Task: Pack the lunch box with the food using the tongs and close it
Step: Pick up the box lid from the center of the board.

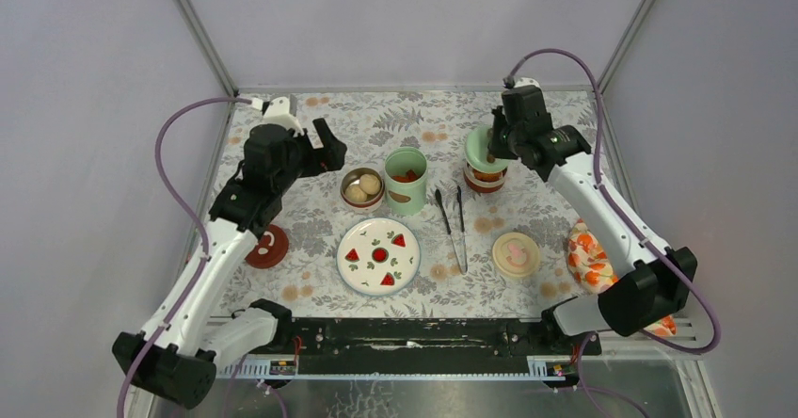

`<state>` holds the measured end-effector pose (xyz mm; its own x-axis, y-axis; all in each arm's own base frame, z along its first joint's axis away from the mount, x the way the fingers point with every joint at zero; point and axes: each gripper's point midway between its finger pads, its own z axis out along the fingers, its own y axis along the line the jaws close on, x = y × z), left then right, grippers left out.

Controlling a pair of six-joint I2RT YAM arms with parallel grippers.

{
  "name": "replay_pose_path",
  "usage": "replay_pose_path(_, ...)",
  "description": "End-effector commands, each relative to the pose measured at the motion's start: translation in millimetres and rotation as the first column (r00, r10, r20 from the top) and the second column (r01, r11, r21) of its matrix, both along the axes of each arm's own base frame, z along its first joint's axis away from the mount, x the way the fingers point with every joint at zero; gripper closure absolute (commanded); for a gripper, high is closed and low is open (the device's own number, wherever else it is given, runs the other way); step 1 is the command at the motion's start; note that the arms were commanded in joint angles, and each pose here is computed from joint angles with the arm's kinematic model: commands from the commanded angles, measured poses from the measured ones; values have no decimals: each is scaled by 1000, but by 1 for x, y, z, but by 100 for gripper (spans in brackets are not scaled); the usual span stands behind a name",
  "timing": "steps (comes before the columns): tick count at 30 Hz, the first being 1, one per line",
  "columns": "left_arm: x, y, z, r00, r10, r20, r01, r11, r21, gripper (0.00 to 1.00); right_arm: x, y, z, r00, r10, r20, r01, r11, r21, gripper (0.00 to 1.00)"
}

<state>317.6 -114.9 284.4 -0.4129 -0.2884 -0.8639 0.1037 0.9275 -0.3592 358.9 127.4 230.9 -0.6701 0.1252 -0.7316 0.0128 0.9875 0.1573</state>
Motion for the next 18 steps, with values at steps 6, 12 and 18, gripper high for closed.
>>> replay_pose_path(6,18,-36,3,991,-126,-47,122,989,-81,1,-4,91,23,950,313,-7,-313,949,-25,94)
replay_pose_path(12,20,-54,-19,976,-180,-124,160,975,-155,1,-2,136,25,905,426,-7,-426,904,-23,94)
replay_pose_path(18,23,-67,-35,962,-221,-161,185,960,-212,1,-5,168,19,857,515,-26,-515,857,0,94)
